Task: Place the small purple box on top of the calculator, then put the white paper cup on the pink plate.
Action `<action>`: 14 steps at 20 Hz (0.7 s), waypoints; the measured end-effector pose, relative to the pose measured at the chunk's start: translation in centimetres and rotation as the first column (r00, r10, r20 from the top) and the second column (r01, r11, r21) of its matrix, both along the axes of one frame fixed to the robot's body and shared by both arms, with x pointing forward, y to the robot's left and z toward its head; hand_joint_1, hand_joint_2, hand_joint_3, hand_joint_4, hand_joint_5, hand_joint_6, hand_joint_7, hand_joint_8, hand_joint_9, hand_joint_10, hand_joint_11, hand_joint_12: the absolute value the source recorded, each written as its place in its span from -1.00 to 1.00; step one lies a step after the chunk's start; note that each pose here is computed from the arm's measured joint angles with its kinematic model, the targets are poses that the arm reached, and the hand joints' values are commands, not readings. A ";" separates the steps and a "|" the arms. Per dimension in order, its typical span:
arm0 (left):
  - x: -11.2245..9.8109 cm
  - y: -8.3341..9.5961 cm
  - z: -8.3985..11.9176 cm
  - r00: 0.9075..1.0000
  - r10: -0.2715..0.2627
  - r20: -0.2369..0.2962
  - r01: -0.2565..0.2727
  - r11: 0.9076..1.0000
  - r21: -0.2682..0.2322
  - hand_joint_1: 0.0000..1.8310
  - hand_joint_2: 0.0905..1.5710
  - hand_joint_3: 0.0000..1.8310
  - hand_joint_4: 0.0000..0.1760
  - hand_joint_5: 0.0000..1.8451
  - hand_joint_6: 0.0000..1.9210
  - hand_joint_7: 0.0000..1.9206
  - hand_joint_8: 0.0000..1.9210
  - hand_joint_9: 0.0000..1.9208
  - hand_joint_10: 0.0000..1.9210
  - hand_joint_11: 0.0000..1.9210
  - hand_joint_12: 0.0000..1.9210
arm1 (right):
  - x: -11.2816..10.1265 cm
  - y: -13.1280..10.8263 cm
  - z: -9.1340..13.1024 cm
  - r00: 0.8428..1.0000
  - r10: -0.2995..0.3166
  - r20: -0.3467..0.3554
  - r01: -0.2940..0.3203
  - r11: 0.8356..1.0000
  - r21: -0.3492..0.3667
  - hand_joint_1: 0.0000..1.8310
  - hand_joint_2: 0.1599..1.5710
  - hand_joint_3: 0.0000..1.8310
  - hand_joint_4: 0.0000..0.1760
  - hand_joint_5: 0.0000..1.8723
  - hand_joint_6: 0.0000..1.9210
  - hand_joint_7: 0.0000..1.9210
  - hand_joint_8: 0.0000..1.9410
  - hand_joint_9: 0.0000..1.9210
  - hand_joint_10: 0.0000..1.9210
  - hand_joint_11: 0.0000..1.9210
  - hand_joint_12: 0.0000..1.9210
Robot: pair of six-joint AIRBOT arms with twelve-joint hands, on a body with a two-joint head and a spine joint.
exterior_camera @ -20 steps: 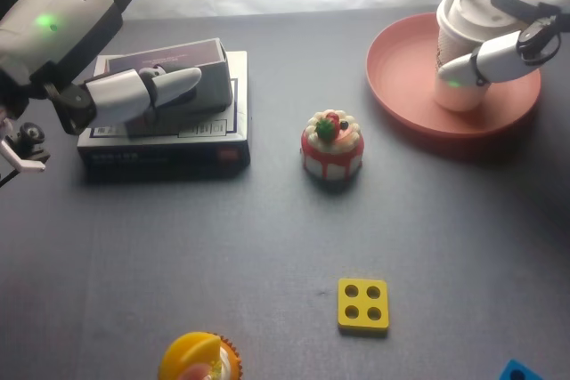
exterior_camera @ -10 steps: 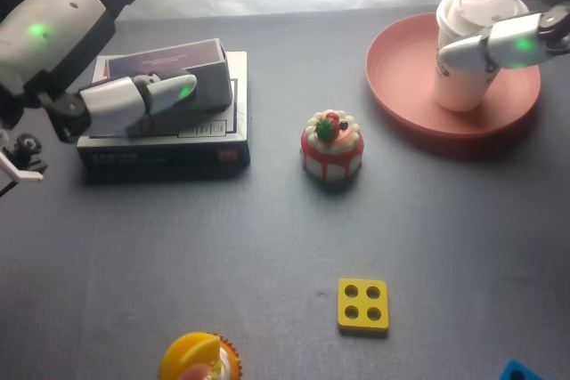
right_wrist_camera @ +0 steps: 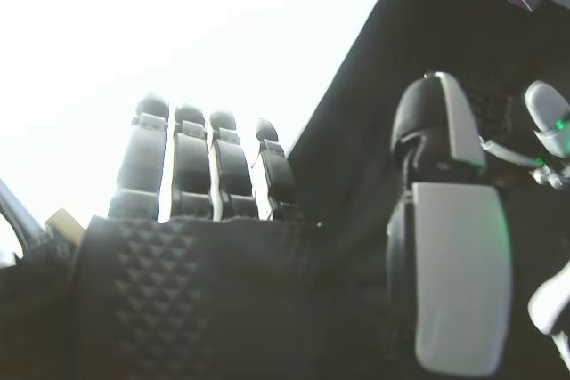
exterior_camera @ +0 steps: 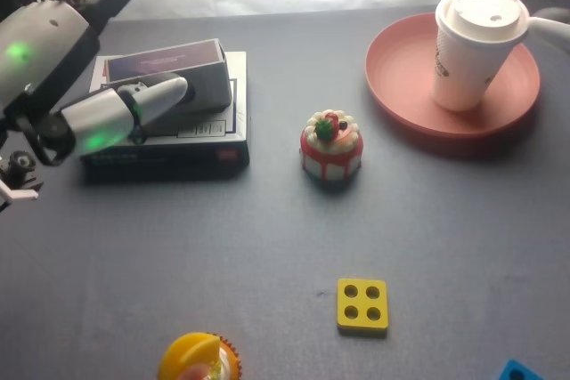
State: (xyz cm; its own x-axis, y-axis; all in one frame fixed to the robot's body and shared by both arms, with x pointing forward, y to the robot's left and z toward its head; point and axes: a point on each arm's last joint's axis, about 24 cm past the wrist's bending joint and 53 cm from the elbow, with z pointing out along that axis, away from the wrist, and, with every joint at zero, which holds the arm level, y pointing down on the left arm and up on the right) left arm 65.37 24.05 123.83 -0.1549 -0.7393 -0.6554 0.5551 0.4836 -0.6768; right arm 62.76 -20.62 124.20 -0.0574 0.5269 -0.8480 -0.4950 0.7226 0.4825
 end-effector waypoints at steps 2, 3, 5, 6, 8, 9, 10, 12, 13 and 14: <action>-0.7 -0.1 0.5 1.000 -0.010 0.028 0.011 1.000 -0.021 -0.49 0.70 -0.96 -0.88 -1.00 -1.00 -1.00 -1.00 -1.00 -1.00 -1.00 -1.00 | -1.9 -0.3 0.1 0.999 0.006 0.032 -0.006 1.000 0.005 -0.30 0.28 -1.00 -0.74 -1.00 -1.00 -1.00 -1.00 -1.00 -1.00 -1.00 -1.00; -1.0 -0.2 1.0 0.999 -0.013 0.042 0.015 0.999 -0.044 -0.62 0.75 -0.96 -0.79 -1.00 -1.00 -1.00 -1.00 -1.00 -1.00 -1.00 -1.00 | -2.8 -0.7 -0.1 0.999 -0.001 0.039 0.000 1.000 0.014 -0.30 0.32 -1.00 -0.84 -1.00 -1.00 -1.00 -1.00 -1.00 -1.00 -1.00 -1.00; -1.8 -0.4 1.8 0.996 -0.025 0.081 0.031 0.997 -0.068 -0.69 0.78 -0.97 -0.48 -1.00 -1.00 -1.00 -1.00 -1.00 -1.00 -1.00 -1.00 | -4.5 -1.8 -0.4 0.998 -0.025 0.052 0.024 0.999 0.028 -0.29 0.31 -1.00 -1.00 -1.00 -1.00 -1.00 -1.00 -1.00 -1.00 -1.00 -1.00; -1.9 -0.4 2.0 0.996 -0.028 0.088 0.034 0.997 -0.073 -0.69 0.78 -0.97 -0.48 -1.00 -1.00 -1.00 -1.00 -1.00 -1.00 -1.00 -1.00 | -4.8 -2.0 -0.3 0.998 -0.031 0.057 0.029 0.999 0.031 -0.29 0.31 -1.00 -1.00 -1.00 -1.00 -1.00 -1.00 -1.00 -1.00 -1.00 -1.00; -2.4 -0.7 2.3 0.994 -0.037 0.102 0.046 0.995 -0.089 -0.68 0.83 -0.97 -0.59 -1.00 -1.00 -1.00 -1.00 -1.00 -1.00 -1.00 -1.00 | -6.4 -3.7 0.0 0.994 -0.070 0.083 0.068 0.997 0.029 -0.21 0.27 -1.00 -1.00 -1.00 -1.00 -1.00 -1.00 -1.00 -1.00 -1.00 -1.00; -2.7 -0.8 2.4 0.993 -0.045 0.113 0.055 0.995 -0.089 -0.66 0.84 -0.97 -0.38 -1.00 -1.00 -1.00 -1.00 -1.00 -1.00 -1.00 -1.00 | -7.1 -4.5 0.4 0.991 -0.088 0.099 0.087 0.996 0.019 -0.17 0.29 -1.00 -1.00 -1.00 -1.00 -1.00 -1.00 -1.00 -1.00 -1.00 -1.00; -2.9 -1.0 2.5 0.992 -0.052 0.119 0.063 0.994 -0.092 -0.58 0.84 -0.98 -0.36 -1.00 -1.00 -1.00 -1.00 -1.00 -1.00 -1.00 -1.00 | -7.3 -4.9 0.8 0.989 -0.111 0.100 0.109 0.994 0.027 -0.17 0.32 -1.00 -1.00 -1.00 -1.00 -1.00 -1.00 -1.00 -1.00 -1.00 -1.00; -3.5 -1.2 2.6 0.989 -0.060 0.132 0.074 0.992 -0.098 -0.58 0.71 -1.00 -0.15 -1.00 -1.00 -1.00 -1.00 -1.00 -1.00 -1.00 -1.00 | -7.6 -4.9 1.8 0.984 -0.112 0.141 0.109 0.994 0.030 -0.23 0.31 -1.00 -1.00 -1.00 -1.00 -1.00 -1.00 -1.00 -1.00 -1.00 -1.00; -4.0 -1.3 2.6 0.989 -0.065 0.136 0.081 0.990 -0.111 -0.59 0.76 -1.00 0.22 -1.00 -1.00 -1.00 -1.00 -1.00 -1.00 -1.00 -1.00 | -7.7 -4.7 1.9 0.984 -0.107 0.143 0.103 0.994 0.032 -0.31 0.36 -0.99 -1.00 -1.00 -1.00 -1.00 -1.00 -1.00 -1.00 -1.00 -1.00; -4.3 -1.2 2.6 0.988 -0.068 0.141 0.085 0.990 -0.113 -0.72 0.86 -0.97 0.16 -1.00 -1.00 -1.00 -1.00 -1.00 -1.00 -1.00 -1.00 | -7.9 -4.5 1.8 0.985 -0.103 0.136 0.100 0.994 0.033 -0.35 0.33 -1.00 -1.00 -1.00 -1.00 -1.00 -1.00 -1.00 -1.00 -1.00 -1.00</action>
